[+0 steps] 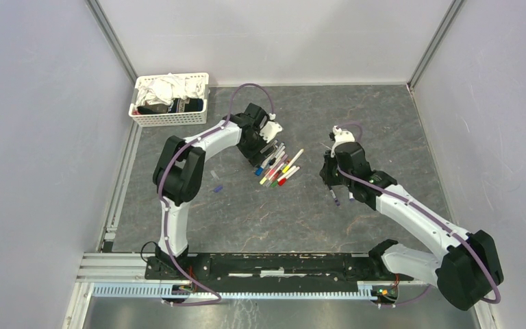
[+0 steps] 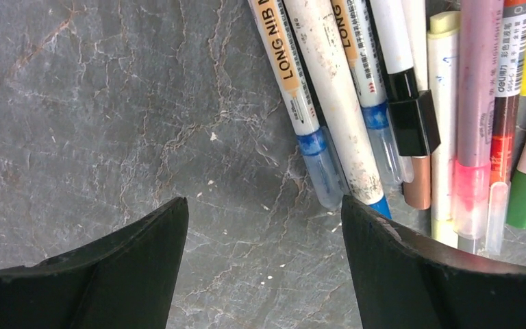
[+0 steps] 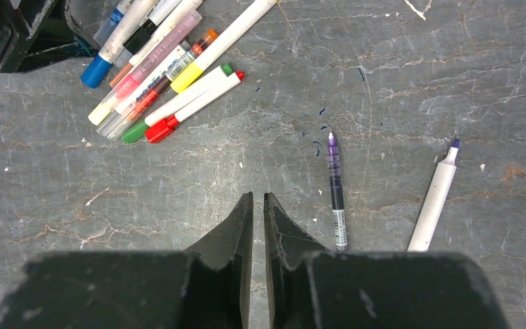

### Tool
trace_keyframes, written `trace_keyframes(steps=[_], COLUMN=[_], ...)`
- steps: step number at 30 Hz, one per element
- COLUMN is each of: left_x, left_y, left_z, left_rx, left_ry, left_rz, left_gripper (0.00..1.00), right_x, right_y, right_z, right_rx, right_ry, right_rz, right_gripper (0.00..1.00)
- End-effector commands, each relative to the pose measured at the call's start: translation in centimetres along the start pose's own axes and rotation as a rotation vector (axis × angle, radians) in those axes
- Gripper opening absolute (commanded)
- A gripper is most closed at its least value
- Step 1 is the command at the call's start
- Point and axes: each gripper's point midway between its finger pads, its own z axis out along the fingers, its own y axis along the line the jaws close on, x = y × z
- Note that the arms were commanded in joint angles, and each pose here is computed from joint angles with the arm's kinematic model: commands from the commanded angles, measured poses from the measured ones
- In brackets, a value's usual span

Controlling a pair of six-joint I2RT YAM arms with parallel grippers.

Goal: Open the pen caps
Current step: Pick up the pen from the center of the board.

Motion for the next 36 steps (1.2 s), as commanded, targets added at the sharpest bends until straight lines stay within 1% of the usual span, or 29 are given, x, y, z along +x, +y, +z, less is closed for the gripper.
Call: trace_keyframes(steps=[1, 4, 11, 13, 18, 21, 24, 26, 29, 36], left_x=[-1.9, -1.8, -2.6, -2.7, -3.3, -3.8, -4.2, -4.3, -4.4, -4.5], left_y=[0.5, 0.7, 1.3, 1.5, 2.1, 2.1, 1.4, 1.0, 1.1, 1.6], left_z=[0.5, 0.7, -0.2, -0.4, -0.7, -0.7, -0.6, -0.4, 0.1, 1.3], left_rx=[-0.038, -0.045, -0.070, -0.079, -0.101, -0.092, -0.048, -0.026, -0.024, -0.035], left_ry=[-0.048, -0.045, -0.074, -0.077, -0.087, -0.095, -0.098, -0.098, -0.092, -0.074], left_rz=[-0.036, -0.036, -0.028, -0.025, -0.030, -0.033, -0.032, -0.026, -0.023, -0.016], left_gripper=[0.86, 0.84, 0.71, 0.69, 0.69, 0.74, 0.79, 0.81, 0.80, 0.71], right_x=[-0.9, -0.8, -0.7, -0.5, -0.1, 0.1, 0.2, 0.3, 0.2, 0.1], right_y=[0.3, 0.3, 0.4, 0.5, 0.3, 0.2, -0.1, -0.4, -1.0, -1.1], right_z=[-0.4, -0.4, -0.1, 0.0, 0.2, 0.4, 0.5, 0.6, 0.8, 0.7], right_rx=[-0.019, -0.019, -0.041, -0.049, -0.063, -0.066, -0.066, -0.067, -0.053, -0.071], right_ry=[-0.042, -0.043, -0.038, -0.035, -0.027, -0.020, -0.016, -0.013, -0.017, -0.011], right_rz=[0.025, 0.027, 0.041, 0.045, 0.050, 0.051, 0.053, 0.055, 0.059, 0.061], right_gripper=[0.14, 0.13, 0.11, 0.11, 0.10, 0.10, 0.10, 0.10, 0.10, 0.08])
